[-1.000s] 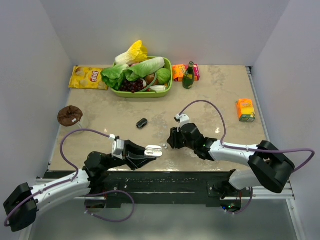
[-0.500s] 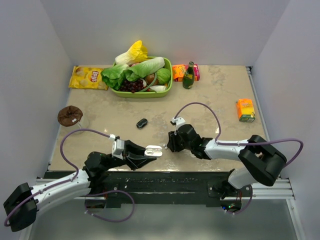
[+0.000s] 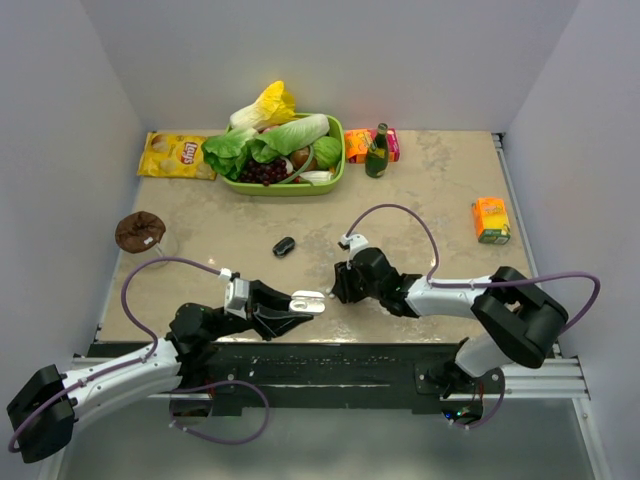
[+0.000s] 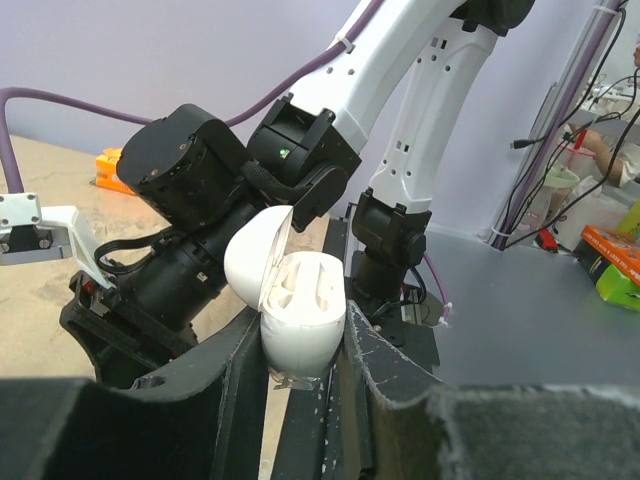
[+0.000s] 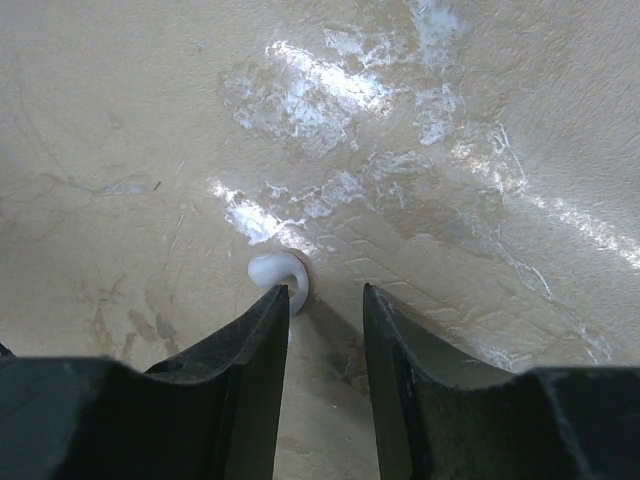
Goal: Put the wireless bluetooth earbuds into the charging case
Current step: Pick up the earbud from the center of the board.
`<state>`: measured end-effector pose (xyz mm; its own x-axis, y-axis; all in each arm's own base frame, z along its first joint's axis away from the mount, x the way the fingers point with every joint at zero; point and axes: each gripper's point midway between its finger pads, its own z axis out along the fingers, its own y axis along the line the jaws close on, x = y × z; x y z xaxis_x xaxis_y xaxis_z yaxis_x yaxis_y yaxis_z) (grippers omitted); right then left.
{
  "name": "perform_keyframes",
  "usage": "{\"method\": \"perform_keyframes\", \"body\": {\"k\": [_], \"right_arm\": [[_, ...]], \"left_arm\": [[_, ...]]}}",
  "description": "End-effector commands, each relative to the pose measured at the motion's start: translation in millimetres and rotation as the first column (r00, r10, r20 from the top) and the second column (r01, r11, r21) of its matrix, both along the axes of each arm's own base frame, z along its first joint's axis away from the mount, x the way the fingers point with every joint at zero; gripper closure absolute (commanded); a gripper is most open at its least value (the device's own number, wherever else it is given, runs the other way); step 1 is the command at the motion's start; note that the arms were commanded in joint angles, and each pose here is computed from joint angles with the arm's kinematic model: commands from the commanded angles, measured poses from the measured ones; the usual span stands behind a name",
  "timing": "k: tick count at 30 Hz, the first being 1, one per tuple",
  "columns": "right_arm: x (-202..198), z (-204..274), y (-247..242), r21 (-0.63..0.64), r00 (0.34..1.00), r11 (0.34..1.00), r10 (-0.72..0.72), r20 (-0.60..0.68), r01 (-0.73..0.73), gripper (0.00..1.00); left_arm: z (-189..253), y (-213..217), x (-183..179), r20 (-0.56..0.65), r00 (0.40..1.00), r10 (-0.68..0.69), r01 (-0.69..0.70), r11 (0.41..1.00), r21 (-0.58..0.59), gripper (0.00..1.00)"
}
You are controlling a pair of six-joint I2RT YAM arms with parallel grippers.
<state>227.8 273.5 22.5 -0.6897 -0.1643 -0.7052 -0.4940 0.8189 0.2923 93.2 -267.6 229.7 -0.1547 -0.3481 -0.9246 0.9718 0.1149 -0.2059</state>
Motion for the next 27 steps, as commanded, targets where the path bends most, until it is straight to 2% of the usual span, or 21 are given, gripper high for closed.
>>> {"method": "perform_keyframes", "body": {"k": [1,20,27], "right_arm": [[10,13,15,0.040,0.999,0.999,0.024,0.040,-0.025,0.60],[0,-1,25,0.008,0.997,0.997,0.074,0.014,-0.074,0.60],[-9,-3,33,0.019,0.994,0.994,0.108,0.000,-0.108,0.67]], "left_arm": [[-23,5,-3,0.002,1.000,0.010,-0.010,1.000,0.021,1.00],[-23,4,-4,0.000,1.000,0.001,-0.001,1.000,0.017,1.00],[-24,4,-5,-0.002,1.000,-0.001,0.001,1.000,0.019,1.00]]}}
